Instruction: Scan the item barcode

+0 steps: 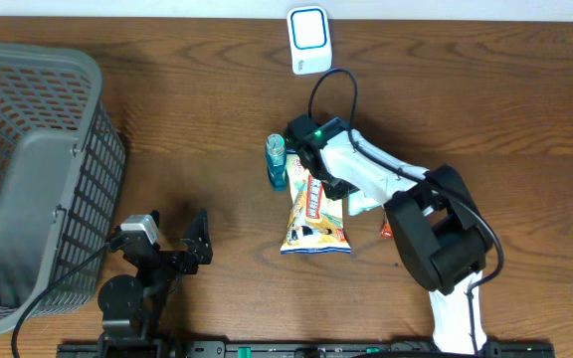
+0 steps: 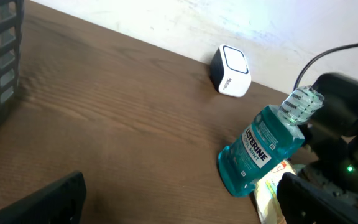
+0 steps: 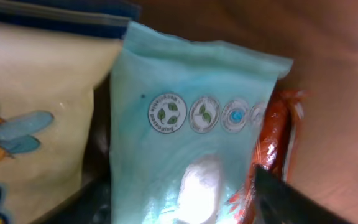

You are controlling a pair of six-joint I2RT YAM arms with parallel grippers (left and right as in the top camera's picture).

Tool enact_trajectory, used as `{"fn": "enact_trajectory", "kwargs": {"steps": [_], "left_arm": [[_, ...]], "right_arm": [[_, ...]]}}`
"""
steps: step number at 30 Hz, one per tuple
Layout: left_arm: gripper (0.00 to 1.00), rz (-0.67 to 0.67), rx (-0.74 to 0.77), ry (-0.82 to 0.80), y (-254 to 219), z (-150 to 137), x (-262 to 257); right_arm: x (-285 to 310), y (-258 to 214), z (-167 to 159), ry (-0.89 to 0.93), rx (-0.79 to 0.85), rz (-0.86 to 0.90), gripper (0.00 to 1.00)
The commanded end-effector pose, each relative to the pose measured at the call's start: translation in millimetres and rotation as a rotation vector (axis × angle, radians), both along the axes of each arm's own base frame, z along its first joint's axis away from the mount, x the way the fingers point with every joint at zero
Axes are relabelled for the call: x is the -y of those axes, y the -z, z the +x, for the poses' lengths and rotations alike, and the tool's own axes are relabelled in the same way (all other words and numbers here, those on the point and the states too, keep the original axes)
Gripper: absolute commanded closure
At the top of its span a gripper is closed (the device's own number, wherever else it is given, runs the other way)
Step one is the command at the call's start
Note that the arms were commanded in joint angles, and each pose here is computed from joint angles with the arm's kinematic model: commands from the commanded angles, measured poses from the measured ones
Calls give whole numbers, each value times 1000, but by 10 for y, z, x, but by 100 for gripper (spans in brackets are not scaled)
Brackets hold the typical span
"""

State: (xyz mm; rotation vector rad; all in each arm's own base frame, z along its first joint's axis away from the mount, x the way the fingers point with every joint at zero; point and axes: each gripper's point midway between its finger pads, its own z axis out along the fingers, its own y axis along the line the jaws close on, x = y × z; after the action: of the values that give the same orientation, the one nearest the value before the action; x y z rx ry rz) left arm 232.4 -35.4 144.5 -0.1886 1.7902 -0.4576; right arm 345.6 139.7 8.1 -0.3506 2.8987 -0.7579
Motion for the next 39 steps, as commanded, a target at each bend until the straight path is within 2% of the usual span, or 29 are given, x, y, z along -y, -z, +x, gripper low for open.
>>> {"fn": "enact_trajectory", "kwargs": {"steps": [1,4,7,12,17,23,31,35,36,39], "left_arm": [[2,-3,-39,13,129,-15,26],[2,-3,-39,13,129,-15,26],[2,-3,-39,13,128,-15,26],[2,-3,-39,13,129,-15,26],[2,-3,-39,13,129,-15,26],[2,-3,-39,13,129,-15,26],[2,-3,-39,13,129,-15,26],[2,-3,-39,13,128,-15,26],[2,-3,-39,13,128,-15,26],[2,-3,-39,13,128,-15,26]], "right_arm": [[44,414,-247,14,-147,-13,52],[39,514,-328,8,-200,-8,64],[2,570,-395,18,-236,19,86],[-144,478,-390,-33,-307,93,99],[-509,88,-490,-167,-486,333,99],[-925,-547,-783,-449,-677,849,99],[-881,-1035,-862,-609,-701,1217,99],[-926,-1390,-936,-743,-657,1464,99],[-958,-1443,-906,-726,-628,1518,99],[-976,-1447,-921,-750,-620,1533,99]]}}
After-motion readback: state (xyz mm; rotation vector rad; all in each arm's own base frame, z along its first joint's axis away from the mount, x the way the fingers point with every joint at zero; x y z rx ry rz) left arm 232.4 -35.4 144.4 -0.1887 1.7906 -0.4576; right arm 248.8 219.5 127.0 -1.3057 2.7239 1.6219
